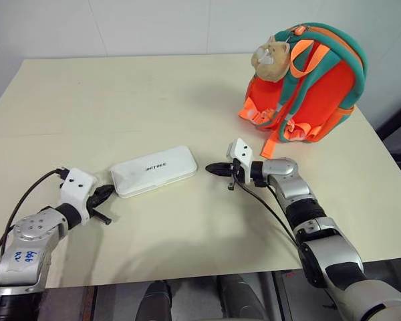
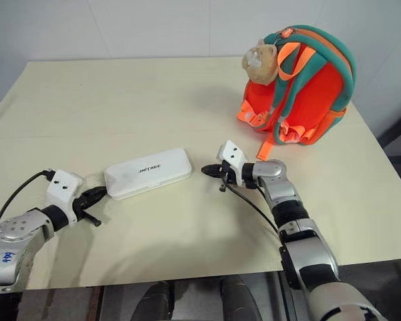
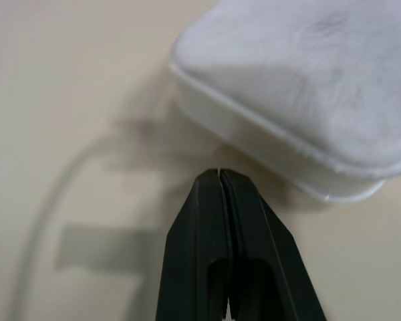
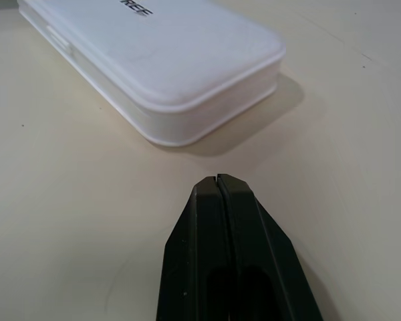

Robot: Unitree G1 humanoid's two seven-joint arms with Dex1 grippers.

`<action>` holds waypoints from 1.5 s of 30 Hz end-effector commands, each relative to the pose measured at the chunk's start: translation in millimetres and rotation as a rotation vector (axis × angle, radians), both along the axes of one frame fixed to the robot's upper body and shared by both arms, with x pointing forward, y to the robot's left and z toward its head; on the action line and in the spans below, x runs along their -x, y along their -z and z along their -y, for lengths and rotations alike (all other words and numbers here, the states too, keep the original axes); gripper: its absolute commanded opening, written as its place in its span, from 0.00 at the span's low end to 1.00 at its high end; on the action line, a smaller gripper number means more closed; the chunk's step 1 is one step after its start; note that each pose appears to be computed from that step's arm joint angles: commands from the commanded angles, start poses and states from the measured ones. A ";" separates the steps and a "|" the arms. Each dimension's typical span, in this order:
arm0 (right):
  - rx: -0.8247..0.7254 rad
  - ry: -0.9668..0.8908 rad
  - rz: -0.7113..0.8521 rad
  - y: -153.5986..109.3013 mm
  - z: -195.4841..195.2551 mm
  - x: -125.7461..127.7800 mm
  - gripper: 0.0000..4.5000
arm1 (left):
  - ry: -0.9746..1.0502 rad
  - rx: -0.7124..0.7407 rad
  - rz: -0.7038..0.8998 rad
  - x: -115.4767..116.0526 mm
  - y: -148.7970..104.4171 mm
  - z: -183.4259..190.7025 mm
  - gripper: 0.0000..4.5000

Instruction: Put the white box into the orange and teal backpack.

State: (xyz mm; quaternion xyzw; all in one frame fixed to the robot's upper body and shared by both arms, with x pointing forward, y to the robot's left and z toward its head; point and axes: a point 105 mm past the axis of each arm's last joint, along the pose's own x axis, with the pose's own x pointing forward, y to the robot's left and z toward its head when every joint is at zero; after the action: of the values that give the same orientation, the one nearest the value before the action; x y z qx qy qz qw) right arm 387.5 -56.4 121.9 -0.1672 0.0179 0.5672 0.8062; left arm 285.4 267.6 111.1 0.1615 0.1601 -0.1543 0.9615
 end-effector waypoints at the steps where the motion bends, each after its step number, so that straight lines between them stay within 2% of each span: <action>1: -0.033 -0.023 0.033 -12.4 -10.7 -1.1 0.01 | -0.060 -0.029 -0.041 13.4 3.2 -9.7 0.01; 5: -0.046 -0.043 0.027 -12.1 -17.9 1.8 0.01 | -0.082 -0.002 0.008 15.5 -1.6 -7.8 0.01; 13: -0.047 -0.058 0.020 -10.3 -20.2 5.4 0.01 | -0.090 0.001 0.160 2.9 -21.3 -2.7 0.01; 17: -0.048 -0.059 0.018 -9.8 -20.4 6.3 0.01 | -0.062 0.013 0.183 -2.5 -21.4 7.4 0.01; 28: -0.060 -0.083 0.008 -12.2 -22.6 13.4 0.01 | 0.010 0.074 0.136 -12.9 -5.7 30.6 0.01; 40: -0.060 -0.156 -0.045 -13.5 -11.3 49.8 0.01 | 0.193 0.144 0.114 -15.0 -2.0 63.0 0.01; 45: -0.037 -0.119 -0.084 -12.0 11.8 65.0 0.01 | 0.305 0.176 0.095 -8.7 -1.0 83.0 0.01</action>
State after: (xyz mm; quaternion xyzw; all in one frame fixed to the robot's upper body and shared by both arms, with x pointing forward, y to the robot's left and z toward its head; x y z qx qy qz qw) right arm 332.7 -79.5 116.2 -0.1337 0.0654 0.5982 0.7874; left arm 300.8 219.9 106.4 0.1186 0.0988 -0.2239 0.9623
